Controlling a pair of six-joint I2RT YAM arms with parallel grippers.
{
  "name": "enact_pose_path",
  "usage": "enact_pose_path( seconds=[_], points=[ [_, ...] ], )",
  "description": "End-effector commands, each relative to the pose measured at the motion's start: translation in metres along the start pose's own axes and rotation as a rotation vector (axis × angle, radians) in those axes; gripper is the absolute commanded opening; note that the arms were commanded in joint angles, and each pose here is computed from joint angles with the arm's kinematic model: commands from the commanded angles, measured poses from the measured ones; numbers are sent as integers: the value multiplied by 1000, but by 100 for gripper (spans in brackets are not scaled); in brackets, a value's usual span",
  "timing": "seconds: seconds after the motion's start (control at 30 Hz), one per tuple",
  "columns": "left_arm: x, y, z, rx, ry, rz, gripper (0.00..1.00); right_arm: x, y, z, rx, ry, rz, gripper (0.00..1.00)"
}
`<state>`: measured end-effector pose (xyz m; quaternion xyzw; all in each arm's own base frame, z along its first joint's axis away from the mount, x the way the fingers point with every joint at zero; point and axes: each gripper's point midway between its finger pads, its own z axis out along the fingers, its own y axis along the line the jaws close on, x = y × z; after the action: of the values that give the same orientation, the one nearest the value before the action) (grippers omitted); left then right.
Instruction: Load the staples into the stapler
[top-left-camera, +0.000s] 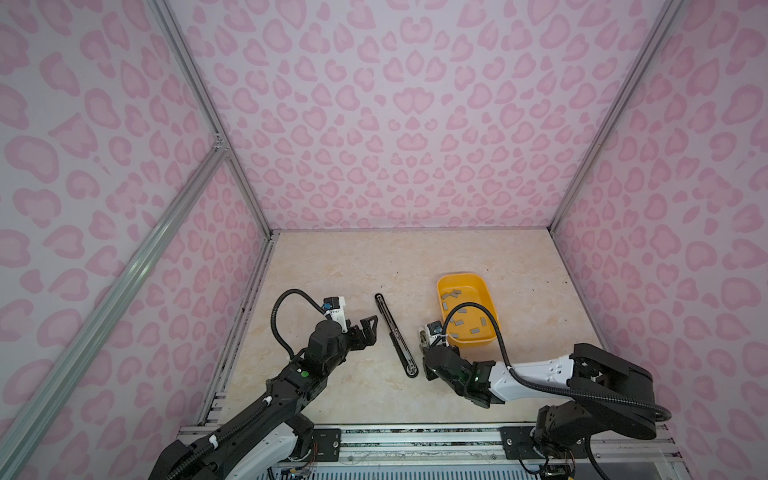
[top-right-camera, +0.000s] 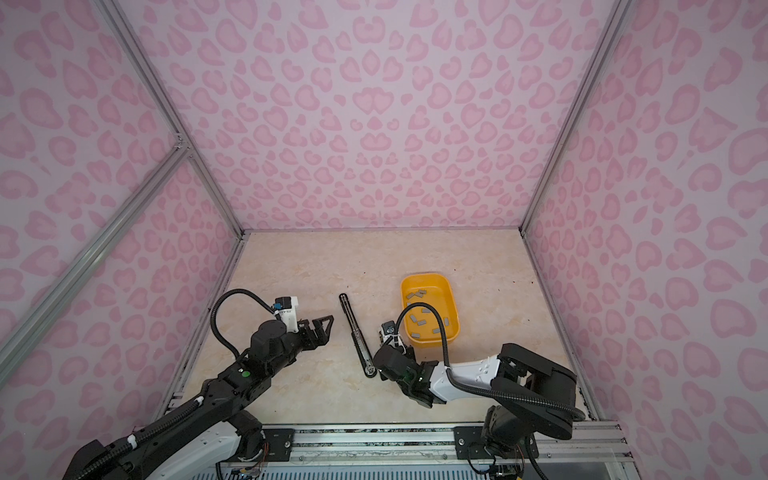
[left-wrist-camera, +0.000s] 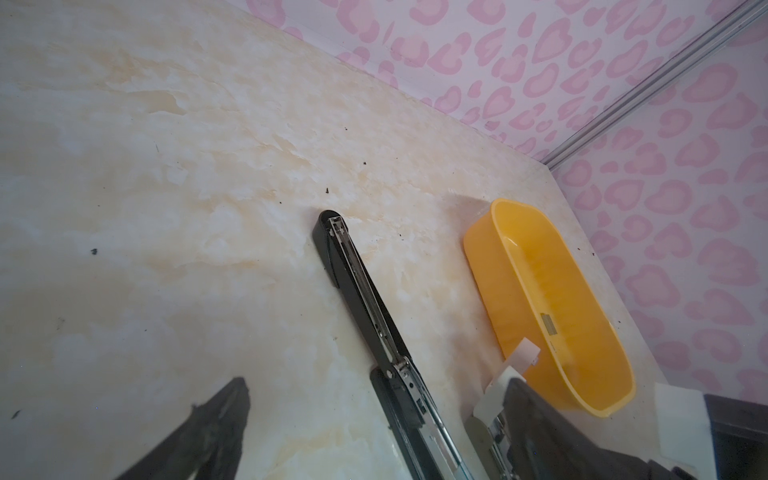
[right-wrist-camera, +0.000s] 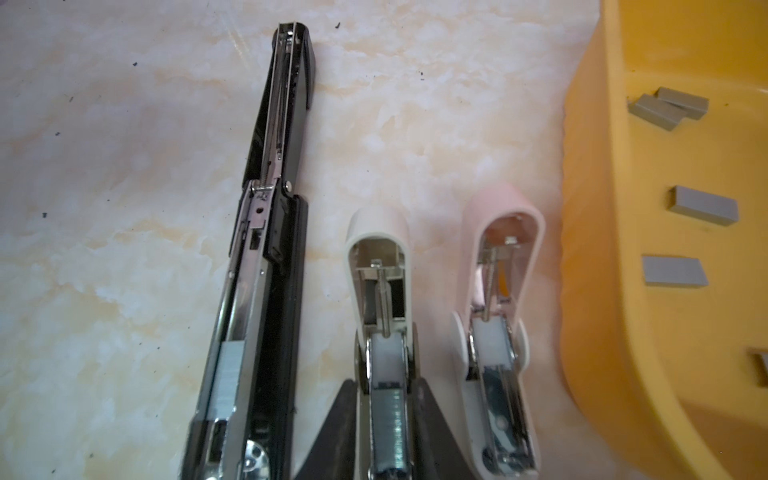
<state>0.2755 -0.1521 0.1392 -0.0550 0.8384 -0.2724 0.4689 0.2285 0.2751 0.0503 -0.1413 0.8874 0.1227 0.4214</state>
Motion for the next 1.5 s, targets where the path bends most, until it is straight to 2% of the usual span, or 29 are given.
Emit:
enact_pose_path(
  seconds=[0.0,0.13,0.27,0.7,1.07,1.27,1.47],
  points=[
    [-8,-3,-1,4,-27,-2,97,-1,-5,-2,19,-11,4,27],
    [-8,-3,-1,2,-25,-2,97,-3,-7,-1,35,-14,3,26],
    [-8,-2,-2,1,-26,0,97,-4,-10,4,49,4,6,20],
    [-10,-3,-3,4,-36,0,97,5,-8,20,47,60,12,16],
    [-10,-3,-4,7,-34,-2,97,13,-18,12,59,65,38,14],
    [-10,-3,-3,4,-34,-1,97,-4,-12,2,43,38,29,14],
    [-10,-1,-3,-8,-37,7,97,-41,-14,-31,27,-34,34,20]
  ],
)
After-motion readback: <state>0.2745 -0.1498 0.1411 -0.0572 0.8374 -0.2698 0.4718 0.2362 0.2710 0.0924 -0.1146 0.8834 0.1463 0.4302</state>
